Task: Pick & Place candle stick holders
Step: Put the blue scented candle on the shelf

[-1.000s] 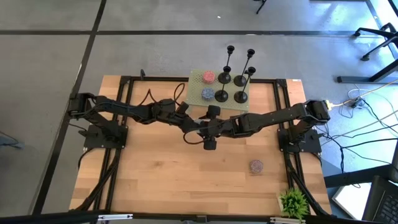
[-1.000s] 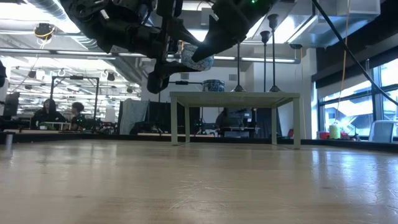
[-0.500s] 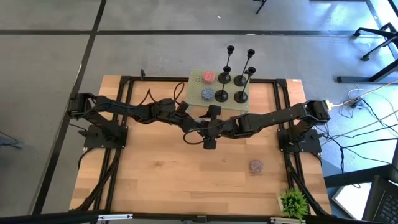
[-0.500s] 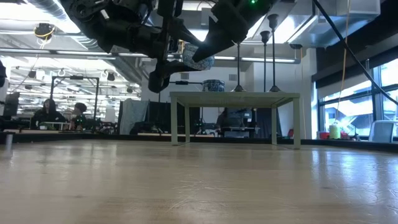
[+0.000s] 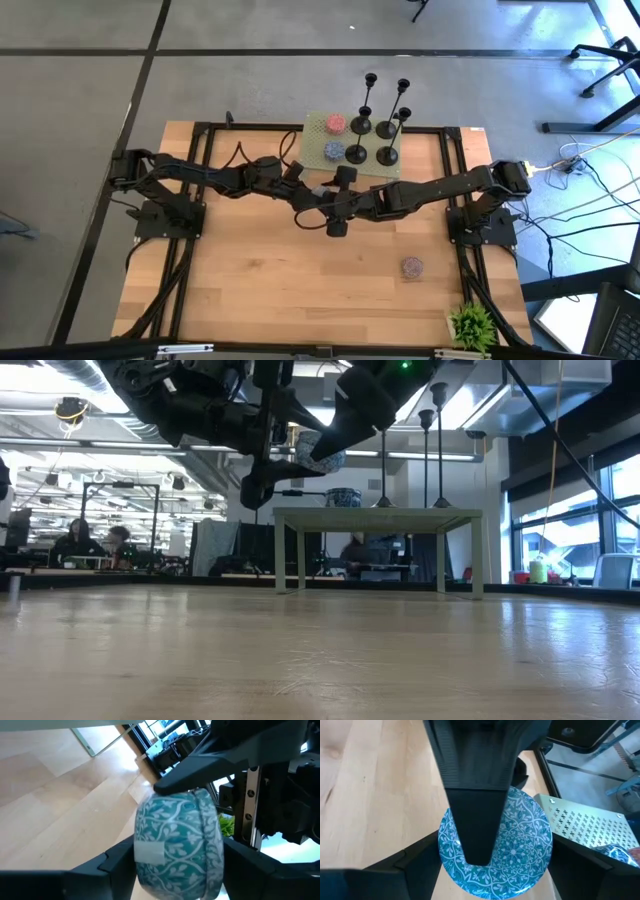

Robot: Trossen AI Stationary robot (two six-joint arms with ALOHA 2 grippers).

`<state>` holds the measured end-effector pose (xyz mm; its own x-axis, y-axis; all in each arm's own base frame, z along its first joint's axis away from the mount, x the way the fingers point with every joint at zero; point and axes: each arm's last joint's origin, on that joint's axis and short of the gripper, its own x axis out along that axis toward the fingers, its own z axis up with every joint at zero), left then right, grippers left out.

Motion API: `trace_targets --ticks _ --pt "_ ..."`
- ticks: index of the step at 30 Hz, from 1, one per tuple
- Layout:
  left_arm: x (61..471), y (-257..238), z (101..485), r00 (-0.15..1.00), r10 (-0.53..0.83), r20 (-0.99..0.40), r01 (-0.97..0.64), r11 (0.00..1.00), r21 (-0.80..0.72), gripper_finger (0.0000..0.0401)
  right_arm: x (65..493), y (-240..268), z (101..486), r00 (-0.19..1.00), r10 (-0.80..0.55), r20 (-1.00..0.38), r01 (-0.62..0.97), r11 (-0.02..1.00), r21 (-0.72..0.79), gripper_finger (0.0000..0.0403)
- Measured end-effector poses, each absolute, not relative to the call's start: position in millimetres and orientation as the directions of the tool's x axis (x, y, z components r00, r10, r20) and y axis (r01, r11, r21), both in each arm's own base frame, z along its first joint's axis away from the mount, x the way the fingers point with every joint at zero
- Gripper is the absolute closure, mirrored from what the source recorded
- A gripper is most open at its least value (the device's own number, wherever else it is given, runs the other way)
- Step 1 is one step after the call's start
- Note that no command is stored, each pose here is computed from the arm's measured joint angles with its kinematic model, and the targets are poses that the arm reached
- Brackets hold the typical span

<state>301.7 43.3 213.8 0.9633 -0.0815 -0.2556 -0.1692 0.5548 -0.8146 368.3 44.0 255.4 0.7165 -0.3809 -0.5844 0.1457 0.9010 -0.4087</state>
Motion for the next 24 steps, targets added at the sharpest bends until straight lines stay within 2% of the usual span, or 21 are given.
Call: trace_targets --ticks 5,24 --pt "301.7 43.3 213.8 0.963 -0.082 -0.255 -0.167 0.561 -0.811 0.0151 368.1 43.6 255.5 0.713 -0.394 -0.580 0.153 0.895 -0.420 0.0086" --pt "301.7 43.2 214.2 0.964 -0.088 -0.252 -0.159 0.568 -0.808 0.0154 372.0 45.2 259.4 0.756 -0.357 -0.549 0.150 0.911 -0.385 0.0086"
